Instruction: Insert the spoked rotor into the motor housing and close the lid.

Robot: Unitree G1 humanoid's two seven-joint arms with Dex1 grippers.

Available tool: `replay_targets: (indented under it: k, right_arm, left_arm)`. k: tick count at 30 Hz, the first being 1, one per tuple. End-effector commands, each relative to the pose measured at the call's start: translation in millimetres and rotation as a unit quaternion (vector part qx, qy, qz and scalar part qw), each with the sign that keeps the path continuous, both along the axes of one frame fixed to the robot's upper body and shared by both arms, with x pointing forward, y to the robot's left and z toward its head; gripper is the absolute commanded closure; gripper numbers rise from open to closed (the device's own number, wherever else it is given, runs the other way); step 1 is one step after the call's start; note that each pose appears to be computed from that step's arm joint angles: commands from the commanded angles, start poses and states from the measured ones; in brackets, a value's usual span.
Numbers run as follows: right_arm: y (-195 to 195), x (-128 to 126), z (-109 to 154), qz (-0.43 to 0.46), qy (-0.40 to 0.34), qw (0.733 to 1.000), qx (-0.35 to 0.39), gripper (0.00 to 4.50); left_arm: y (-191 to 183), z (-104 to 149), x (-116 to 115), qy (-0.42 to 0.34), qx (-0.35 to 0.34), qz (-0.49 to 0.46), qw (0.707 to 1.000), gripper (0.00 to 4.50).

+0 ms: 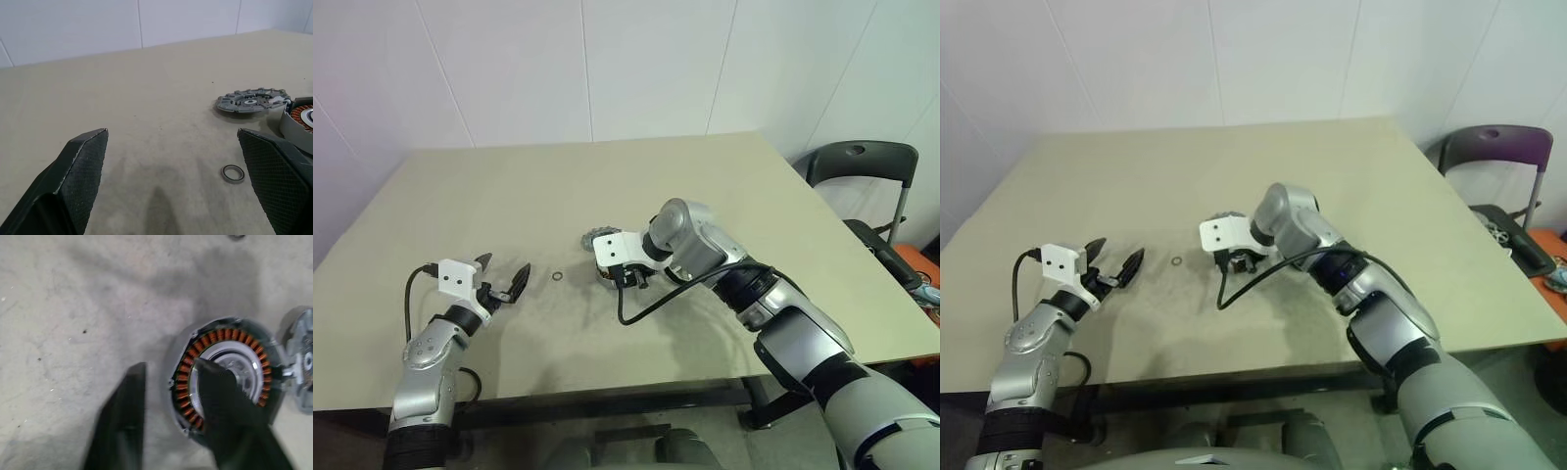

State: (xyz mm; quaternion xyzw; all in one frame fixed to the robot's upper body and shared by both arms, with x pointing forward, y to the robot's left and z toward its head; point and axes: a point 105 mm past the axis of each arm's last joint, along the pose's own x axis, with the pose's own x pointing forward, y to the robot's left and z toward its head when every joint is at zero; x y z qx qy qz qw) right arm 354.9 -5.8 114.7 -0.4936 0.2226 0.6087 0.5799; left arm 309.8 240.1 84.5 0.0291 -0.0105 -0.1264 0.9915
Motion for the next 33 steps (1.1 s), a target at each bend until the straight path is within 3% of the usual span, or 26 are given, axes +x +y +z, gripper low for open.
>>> replay_targets:
  k: [1,5,6,26,29,33]
  right_arm:
    - [9.1,9.6,15.5,0.003,-0.033,0.999,0.009,1.65]
    - [9.5,15.2,9.3,-0.002,-0.038,0.999,-0.008,0.2]
    - [9.3,18.0,8.0,-0.006,-0.045,0.999,-0.012,0.02]
    - [-1.0,20.1,-13.7,-0.018,-0.019,0.998,-0.05,0.02]
    - [-1.6,19.4,-18.1,-0.018,-0.015,0.998,-0.056,0.62]
    - [-1.1,21.1,-21.8,-0.021,-0.018,0.998,-0.059,2.03]
  left_arm:
    - [2.2,11.3,1.2,-0.018,0.006,0.0,1.0,0.0]
    - [2.9,11.8,1.4,-0.019,0.006,0.0,1.0,0.0]
    - [3.0,11.8,1.4,-0.019,0.006,0.0,1.0,0.0]
    - [1.7,12.5,2.9,-0.023,0.005,0.002,1.0,0.0]
    - [1.5,12.3,3.0,-0.023,0.005,0.003,1.0,0.0]
    - [2.2,11.9,2.4,-0.023,0.005,0.005,1.0,0.0]
